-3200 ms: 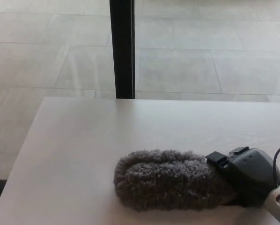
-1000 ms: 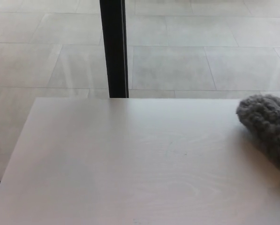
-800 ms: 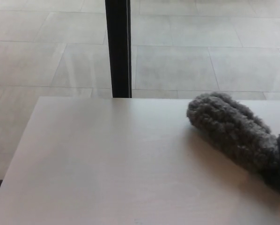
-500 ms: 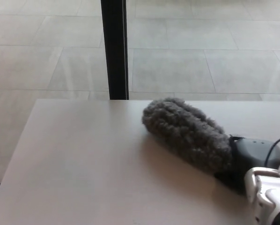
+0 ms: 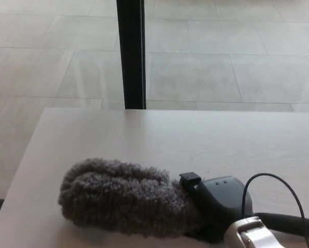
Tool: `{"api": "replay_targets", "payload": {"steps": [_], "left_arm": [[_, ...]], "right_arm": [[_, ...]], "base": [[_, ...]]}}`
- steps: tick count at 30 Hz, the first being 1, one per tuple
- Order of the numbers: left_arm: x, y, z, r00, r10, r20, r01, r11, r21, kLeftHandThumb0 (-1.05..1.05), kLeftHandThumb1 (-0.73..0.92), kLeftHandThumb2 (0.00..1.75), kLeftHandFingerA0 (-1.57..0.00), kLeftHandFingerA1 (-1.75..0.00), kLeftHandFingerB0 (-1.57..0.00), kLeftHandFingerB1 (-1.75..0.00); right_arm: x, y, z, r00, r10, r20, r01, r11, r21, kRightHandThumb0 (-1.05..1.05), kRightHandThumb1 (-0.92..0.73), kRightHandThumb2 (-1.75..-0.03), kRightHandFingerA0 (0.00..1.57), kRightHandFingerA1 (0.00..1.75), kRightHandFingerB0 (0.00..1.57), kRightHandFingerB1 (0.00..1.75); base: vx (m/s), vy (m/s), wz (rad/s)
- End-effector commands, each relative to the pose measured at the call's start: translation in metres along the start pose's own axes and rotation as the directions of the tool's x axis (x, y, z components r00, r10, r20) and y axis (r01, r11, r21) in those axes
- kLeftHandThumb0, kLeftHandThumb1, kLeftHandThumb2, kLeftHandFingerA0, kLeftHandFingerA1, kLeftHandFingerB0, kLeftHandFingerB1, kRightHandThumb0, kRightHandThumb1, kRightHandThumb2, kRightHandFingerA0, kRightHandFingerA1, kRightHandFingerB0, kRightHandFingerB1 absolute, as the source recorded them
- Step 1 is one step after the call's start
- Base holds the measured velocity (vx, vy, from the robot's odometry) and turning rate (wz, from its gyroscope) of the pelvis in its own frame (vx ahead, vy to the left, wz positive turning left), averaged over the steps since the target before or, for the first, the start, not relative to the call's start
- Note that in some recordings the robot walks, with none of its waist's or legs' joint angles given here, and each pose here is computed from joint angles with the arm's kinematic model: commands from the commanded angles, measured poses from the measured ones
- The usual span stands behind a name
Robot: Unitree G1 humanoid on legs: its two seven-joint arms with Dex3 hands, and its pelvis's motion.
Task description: The robot uses its right hand to pick up the duster kept in the middle of the desk and use it to wipe the desk by swiping its surface twice
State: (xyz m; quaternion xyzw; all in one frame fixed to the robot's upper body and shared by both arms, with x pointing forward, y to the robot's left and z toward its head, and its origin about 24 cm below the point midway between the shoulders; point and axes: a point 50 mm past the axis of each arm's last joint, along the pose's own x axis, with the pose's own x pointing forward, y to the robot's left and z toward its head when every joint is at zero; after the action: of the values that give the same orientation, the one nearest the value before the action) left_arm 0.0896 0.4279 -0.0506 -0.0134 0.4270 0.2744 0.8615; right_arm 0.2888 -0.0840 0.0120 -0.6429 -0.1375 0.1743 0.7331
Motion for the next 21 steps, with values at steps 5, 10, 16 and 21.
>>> {"api": "replay_targets", "payload": {"steps": [5,10,16,21], "left_arm": [[-0.002,0.008,0.009,1.000,0.013,0.018,-0.014,0.998,0.055,-0.52,0.92,0.74,-0.45,-0.65,-0.44,-0.50],[-0.003,0.009,0.005,1.000,0.015,0.013,-0.016,1.000,0.018,-0.51,0.92,0.72,-0.46,-0.66,-0.46,-0.52],[-0.003,0.009,0.003,1.000,0.016,0.008,-0.017,1.000,0.024,-0.52,0.92,0.71,-0.46,-0.65,-0.47,-0.49],[-0.004,0.010,0.004,1.000,0.022,0.007,-0.023,1.000,0.009,-0.52,0.92,0.70,-0.46,-0.67,-0.47,-0.50]], "right_arm": [[-0.033,0.024,-0.017,0.976,0.208,0.062,-0.204,0.976,-0.073,-0.38,-0.46,-0.93,1.19,1.34,0.82,0.97],[-0.024,0.018,-0.034,0.984,0.178,0.028,-0.174,0.980,-0.100,-0.21,-0.52,-1.07,0.96,1.75,0.71,1.52],[-0.006,0.003,-0.038,0.993,0.122,0.003,-0.121,0.985,-0.125,-0.34,-0.50,-1.14,1.21,1.40,0.94,1.24],[0.017,-0.009,-0.035,0.995,0.045,-0.089,-0.055,0.991,-0.124,-0.30,-0.54,-1.10,0.97,1.75,0.75,1.56]], "base": [[0.00,0.000,0.00],[0.00,0.000,0.00],[0.00,0.000,0.00],[0.00,0.000,0.00]]}}
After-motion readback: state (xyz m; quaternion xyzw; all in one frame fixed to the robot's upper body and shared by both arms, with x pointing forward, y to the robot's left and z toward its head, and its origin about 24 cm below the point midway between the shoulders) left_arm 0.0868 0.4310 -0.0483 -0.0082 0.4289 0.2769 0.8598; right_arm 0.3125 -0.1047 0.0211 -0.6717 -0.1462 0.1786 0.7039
